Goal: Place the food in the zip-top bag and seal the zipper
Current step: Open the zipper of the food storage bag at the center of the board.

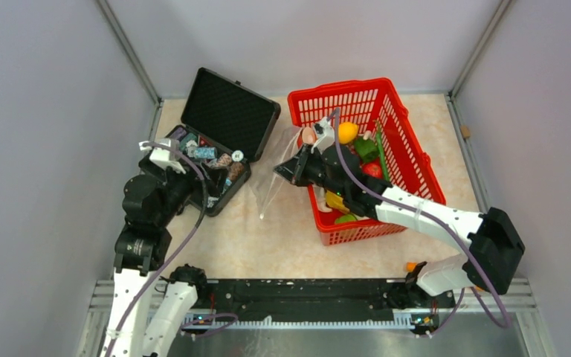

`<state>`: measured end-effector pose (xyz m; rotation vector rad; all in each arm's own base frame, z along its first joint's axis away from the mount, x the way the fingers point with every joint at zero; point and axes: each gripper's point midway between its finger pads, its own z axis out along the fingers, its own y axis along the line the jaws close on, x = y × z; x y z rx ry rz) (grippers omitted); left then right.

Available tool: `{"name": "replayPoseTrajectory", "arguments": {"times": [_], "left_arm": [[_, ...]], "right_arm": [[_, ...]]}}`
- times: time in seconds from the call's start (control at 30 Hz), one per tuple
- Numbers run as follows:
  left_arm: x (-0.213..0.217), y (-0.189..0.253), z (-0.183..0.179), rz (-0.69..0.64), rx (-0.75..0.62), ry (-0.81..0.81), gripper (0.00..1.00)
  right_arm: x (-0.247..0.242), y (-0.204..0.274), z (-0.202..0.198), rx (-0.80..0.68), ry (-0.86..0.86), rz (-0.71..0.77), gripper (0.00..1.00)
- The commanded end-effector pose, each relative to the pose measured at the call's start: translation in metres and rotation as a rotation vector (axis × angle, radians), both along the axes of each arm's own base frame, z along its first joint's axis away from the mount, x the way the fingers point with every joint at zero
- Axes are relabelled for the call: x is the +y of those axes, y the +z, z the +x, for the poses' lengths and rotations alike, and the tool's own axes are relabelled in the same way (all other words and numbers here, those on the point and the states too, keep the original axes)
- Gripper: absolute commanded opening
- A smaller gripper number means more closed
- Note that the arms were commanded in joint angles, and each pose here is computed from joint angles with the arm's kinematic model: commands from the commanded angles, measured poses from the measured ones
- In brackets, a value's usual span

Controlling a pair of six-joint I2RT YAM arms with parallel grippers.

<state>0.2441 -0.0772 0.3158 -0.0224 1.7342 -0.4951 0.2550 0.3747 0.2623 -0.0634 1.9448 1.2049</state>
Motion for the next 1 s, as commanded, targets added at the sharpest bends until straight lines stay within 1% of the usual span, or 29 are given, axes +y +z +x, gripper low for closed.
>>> {"name": "replayPoseTrajectory", "arguments": {"times": [0.0,0.17,0.37,0.47,0.53,0.57,0.63,0.67,0.73,0.9,0.97], "left_arm": [[-0.055,0.004,-0.03,-0.033,-0.051,-0.371,0.86],[-0.072,-0.006,-0.043,-0.055,-0.061,-0.489,0.83],[-0.083,-0.018,-0.045,-0.039,-0.063,-0.527,0.82],[-0.083,-0.019,-0.037,-0.004,-0.06,-0.492,0.81],[-0.088,-0.023,-0.034,0.012,-0.039,-0.496,0.8],[-0.091,-0.025,-0.033,0.016,-0.03,-0.494,0.77],[-0.093,-0.031,-0.027,0.039,-0.02,-0.46,0.68],[-0.094,-0.033,-0.024,0.055,-0.028,-0.442,0.67],[-0.096,-0.035,-0.021,0.079,-0.037,-0.428,0.69],[-0.117,-0.034,-0.022,0.074,-0.071,-0.485,0.69],[-0.118,-0.04,-0.017,0.101,-0.072,-0.448,0.69]], "right_arm": [[0.013,0.017,0.013,0.021,-0.053,0.049,0.0],[0.012,0.021,0.016,0.016,-0.067,0.064,0.0],[0.016,0.029,0.014,0.007,-0.048,0.079,0.0],[0.016,0.033,0.011,-0.001,-0.032,0.081,0.0],[0.016,0.036,0.01,-0.012,-0.023,0.081,0.0],[0.015,0.038,0.009,-0.016,-0.02,0.077,0.0],[0.012,0.042,0.009,-0.025,-0.027,0.079,0.0],[0.011,0.045,0.008,-0.03,-0.028,0.084,0.0],[0.009,0.046,0.006,-0.031,-0.028,0.088,0.0],[0.005,0.044,0.008,-0.024,-0.047,0.08,0.0],[0.005,0.044,0.008,-0.023,-0.049,0.084,0.0]]}}
